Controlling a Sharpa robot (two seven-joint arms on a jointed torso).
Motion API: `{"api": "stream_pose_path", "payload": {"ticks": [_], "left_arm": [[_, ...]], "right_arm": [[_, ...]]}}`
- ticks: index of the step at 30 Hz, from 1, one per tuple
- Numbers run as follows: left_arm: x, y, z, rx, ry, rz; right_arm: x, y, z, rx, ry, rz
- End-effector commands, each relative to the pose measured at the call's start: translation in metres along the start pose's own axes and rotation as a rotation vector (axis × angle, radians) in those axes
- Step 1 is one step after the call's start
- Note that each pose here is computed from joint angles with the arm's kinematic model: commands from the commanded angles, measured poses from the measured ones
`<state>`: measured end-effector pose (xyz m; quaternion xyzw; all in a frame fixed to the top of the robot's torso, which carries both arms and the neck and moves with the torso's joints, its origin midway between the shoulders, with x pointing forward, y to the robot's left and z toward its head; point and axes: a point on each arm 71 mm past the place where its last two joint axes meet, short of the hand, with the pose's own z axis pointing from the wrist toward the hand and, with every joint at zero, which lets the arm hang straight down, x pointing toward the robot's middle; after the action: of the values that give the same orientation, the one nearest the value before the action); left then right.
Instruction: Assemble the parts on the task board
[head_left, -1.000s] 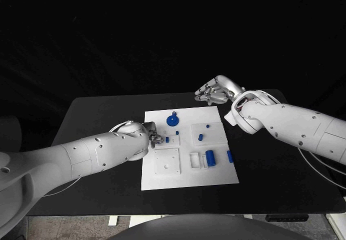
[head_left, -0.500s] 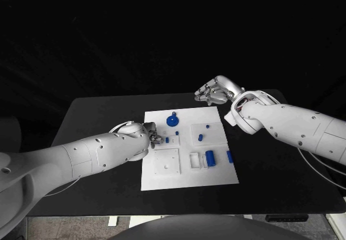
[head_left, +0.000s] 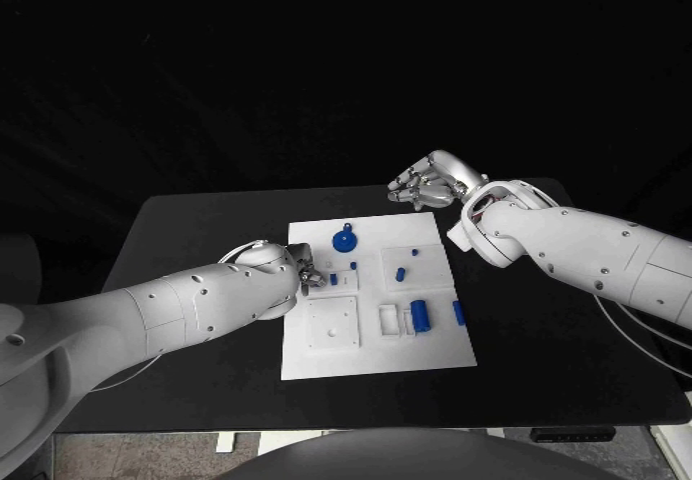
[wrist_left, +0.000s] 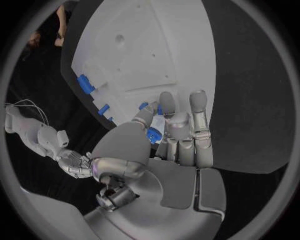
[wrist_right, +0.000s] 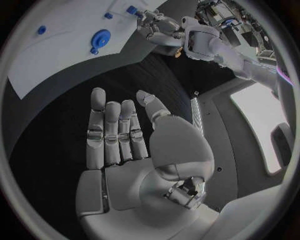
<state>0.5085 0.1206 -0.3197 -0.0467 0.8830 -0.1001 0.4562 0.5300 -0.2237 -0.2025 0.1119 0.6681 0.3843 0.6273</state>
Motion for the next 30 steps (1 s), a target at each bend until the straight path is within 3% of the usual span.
{"api": "stream_pose_path", "payload": {"ticks": [1, 30], "left_arm": [[0.0123, -0.0023, 0.0012, 0.008, 0.056, 0.022], [0.0074, 0.0070, 0.0028, -0.015, 0.018, 0.000]], "right_arm": [[0.0010, 0.0014, 0.0002, -0.009, 0.012, 0.005], [0.0003, 0.0004, -0.0001, -0.006, 0.010, 0.004]]}}
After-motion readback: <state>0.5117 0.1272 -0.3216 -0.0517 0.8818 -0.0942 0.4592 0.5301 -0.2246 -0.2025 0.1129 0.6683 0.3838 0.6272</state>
